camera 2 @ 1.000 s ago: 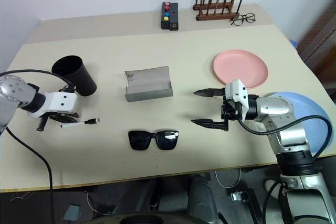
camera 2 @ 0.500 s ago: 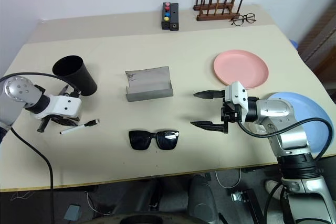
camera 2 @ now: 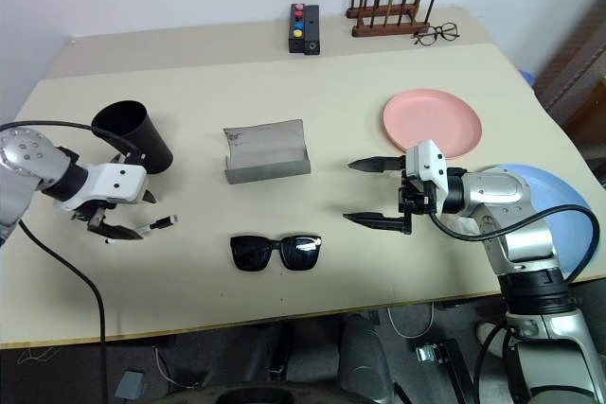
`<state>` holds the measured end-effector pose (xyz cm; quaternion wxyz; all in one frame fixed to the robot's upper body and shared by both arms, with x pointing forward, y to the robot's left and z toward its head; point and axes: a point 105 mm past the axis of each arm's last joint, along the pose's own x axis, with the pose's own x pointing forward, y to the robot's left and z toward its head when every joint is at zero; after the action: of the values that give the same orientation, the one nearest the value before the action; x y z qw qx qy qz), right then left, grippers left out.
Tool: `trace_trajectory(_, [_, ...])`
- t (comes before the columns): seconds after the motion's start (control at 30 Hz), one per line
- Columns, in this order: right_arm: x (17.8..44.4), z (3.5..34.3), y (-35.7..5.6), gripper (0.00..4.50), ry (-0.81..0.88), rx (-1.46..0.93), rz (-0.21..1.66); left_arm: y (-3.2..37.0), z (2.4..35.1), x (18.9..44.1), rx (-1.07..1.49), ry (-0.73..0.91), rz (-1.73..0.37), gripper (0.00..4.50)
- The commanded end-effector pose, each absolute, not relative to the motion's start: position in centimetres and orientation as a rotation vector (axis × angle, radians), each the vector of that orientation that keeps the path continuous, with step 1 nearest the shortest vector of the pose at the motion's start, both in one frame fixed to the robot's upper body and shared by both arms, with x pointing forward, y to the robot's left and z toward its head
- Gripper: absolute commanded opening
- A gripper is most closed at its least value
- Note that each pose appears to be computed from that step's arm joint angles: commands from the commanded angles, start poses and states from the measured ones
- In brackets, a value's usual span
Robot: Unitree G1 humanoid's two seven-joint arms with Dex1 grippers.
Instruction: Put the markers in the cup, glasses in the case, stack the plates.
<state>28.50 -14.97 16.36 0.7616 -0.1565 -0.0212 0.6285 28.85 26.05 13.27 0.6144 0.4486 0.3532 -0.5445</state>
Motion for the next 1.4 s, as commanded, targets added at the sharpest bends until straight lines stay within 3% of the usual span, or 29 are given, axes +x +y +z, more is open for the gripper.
trace_trajectory(0.03, [28.6,17.1,-14.7,4.50,-0.083,-0.360,1.377,26.6,14.6,27.9,1.054,0.822,-1.246,4.46])
trace_trajectory(0.47, [28.3,17.3,-14.2,4.50,-0.089,-0.355,1.382,28.7,11.8,27.5,1.086,0.981,-1.076,4.46])
trace_trajectory(1.37, [27.4,16.8,-14.8,4.50,-0.065,-0.336,1.422,27.3,9.8,27.3,1.041,1.003,-1.068,4.46])
trace_trajectory(1.4, [27.5,16.8,-14.9,4.50,-0.064,-0.337,1.421,27.3,9.7,27.3,1.041,1.003,-1.068,4.22])
